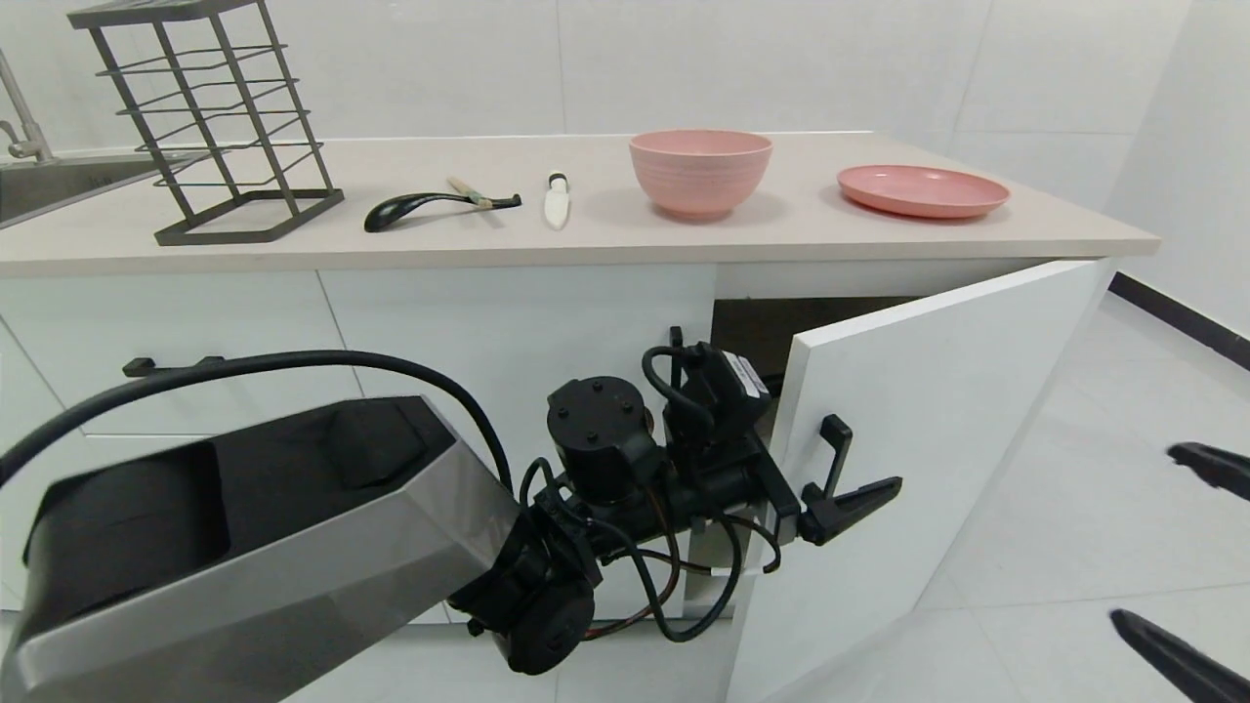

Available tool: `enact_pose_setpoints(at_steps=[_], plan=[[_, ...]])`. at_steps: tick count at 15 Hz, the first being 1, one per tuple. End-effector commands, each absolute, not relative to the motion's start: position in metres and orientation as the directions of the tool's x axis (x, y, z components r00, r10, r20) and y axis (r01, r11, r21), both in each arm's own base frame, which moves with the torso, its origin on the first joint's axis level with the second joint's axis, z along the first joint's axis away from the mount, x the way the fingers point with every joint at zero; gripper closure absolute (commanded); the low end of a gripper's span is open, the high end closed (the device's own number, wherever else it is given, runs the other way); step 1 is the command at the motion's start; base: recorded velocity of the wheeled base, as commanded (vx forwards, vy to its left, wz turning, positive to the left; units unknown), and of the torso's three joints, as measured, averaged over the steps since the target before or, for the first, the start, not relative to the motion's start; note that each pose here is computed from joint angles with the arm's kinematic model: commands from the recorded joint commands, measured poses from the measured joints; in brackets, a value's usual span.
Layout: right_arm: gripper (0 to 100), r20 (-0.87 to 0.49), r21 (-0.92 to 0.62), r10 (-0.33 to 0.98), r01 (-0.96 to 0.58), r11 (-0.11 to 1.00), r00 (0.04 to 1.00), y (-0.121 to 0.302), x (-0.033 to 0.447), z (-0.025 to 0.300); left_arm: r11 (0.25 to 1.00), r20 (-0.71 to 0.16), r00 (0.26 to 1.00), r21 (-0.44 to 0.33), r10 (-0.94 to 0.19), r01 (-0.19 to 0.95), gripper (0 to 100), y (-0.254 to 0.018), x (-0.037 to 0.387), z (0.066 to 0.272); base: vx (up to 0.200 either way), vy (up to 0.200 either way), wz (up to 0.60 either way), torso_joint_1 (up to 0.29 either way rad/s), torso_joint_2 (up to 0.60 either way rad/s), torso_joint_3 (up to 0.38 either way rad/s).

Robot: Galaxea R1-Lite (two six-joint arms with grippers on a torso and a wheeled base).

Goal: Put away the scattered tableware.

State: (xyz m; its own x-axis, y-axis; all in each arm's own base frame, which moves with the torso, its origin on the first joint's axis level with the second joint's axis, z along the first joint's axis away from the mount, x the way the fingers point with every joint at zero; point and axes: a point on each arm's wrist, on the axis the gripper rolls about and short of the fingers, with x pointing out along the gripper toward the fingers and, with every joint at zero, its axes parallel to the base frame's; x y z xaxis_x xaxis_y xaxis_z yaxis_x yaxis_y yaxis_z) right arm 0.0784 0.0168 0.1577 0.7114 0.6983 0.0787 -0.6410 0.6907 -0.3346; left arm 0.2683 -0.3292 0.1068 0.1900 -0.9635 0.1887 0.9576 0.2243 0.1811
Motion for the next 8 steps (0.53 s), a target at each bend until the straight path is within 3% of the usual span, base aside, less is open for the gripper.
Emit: enact_pose_setpoints(at_steps=[1, 3, 8], plan=[[0, 0.240, -0.467, 0.593, -0.445, 0.764, 0.768, 0.016, -0.004, 0.142, 0.179, 0.178, 0.147, 0.178, -0.973, 0.968, 0, -0.335, 0.261, 0.093, 0.000, 0.000, 0.00, 0.000, 0.00, 0.000], [0, 0.253, -0.484, 0.580, -0.417, 0.769, 0.774, 0.019, -0.026, 0.119, 0.145, 0.168, 0.115, 0.176, -0.979, 0.974, 0, -0.337, 0.255, 0.089, 0.000, 0.000, 0.00, 0.000, 0.00, 0.000], [0, 0.252, -0.474, 0.539, -0.383, 0.793, 0.804, 0.018, -0.022, 0.121, 0.095, 0.201, 0.055, 0.193, -0.978, 0.977, 0, -0.350, 0.235, 0.094, 0.000, 0.000, 0.00, 0.000, 0.00, 0.000]])
